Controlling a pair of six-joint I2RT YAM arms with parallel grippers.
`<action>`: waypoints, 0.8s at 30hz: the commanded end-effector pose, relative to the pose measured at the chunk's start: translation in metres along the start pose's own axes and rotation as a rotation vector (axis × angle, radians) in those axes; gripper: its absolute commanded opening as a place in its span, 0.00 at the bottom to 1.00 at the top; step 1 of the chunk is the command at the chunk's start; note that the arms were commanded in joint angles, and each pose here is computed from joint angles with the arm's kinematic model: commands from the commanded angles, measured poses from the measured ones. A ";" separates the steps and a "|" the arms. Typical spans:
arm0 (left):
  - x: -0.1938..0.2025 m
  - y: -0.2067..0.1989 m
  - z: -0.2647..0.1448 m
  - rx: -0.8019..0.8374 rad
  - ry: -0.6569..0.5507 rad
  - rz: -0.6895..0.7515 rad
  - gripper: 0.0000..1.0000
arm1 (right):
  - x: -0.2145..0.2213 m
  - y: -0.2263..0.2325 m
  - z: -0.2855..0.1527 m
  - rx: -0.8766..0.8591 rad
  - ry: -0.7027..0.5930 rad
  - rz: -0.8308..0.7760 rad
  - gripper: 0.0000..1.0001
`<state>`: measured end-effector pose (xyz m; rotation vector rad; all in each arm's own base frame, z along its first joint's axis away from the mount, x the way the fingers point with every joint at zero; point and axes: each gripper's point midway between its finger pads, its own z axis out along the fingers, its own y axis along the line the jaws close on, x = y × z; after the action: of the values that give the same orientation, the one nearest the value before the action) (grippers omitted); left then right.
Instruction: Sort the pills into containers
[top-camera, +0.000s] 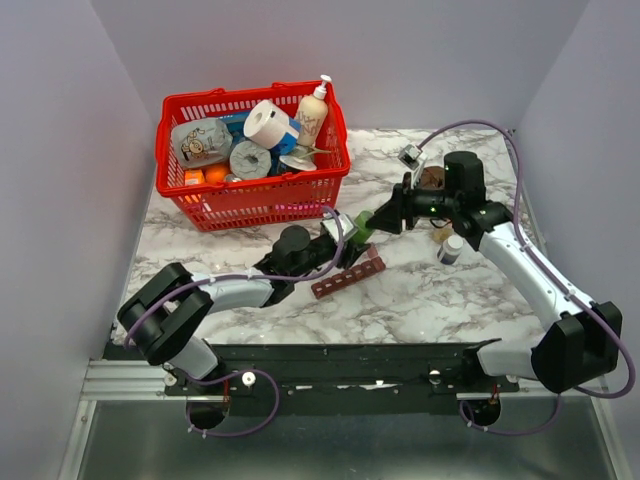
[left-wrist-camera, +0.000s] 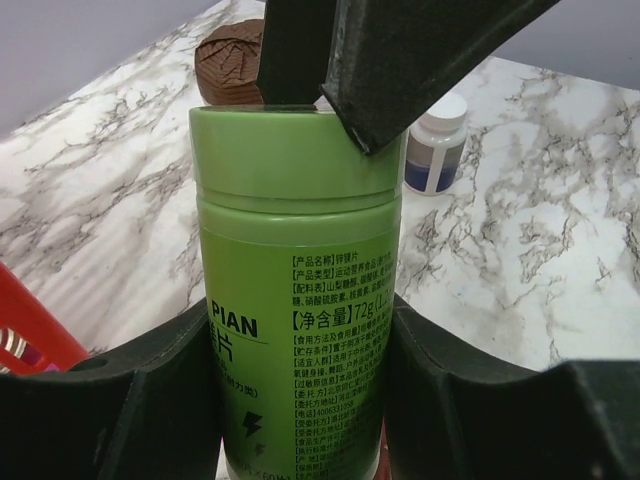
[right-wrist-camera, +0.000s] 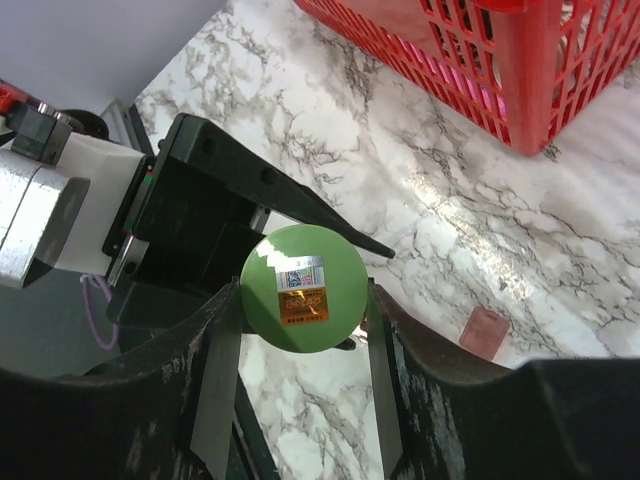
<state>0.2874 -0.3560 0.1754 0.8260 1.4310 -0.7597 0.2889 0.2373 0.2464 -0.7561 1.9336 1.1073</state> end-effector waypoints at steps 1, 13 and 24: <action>-0.017 -0.014 -0.015 0.074 -0.019 0.028 0.00 | 0.000 0.022 -0.010 -0.100 0.000 -0.180 0.62; -0.022 -0.065 -0.065 0.355 0.049 0.065 0.00 | 0.016 0.080 -0.030 -0.388 0.108 -0.306 1.00; -0.030 -0.065 -0.067 0.347 0.078 0.019 0.00 | 0.027 0.094 -0.005 -0.310 0.202 -0.295 0.89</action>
<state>0.1990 -0.3307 0.1809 1.1475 1.4356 -0.9564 0.1927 0.2671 0.2659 -1.3487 1.6892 1.2562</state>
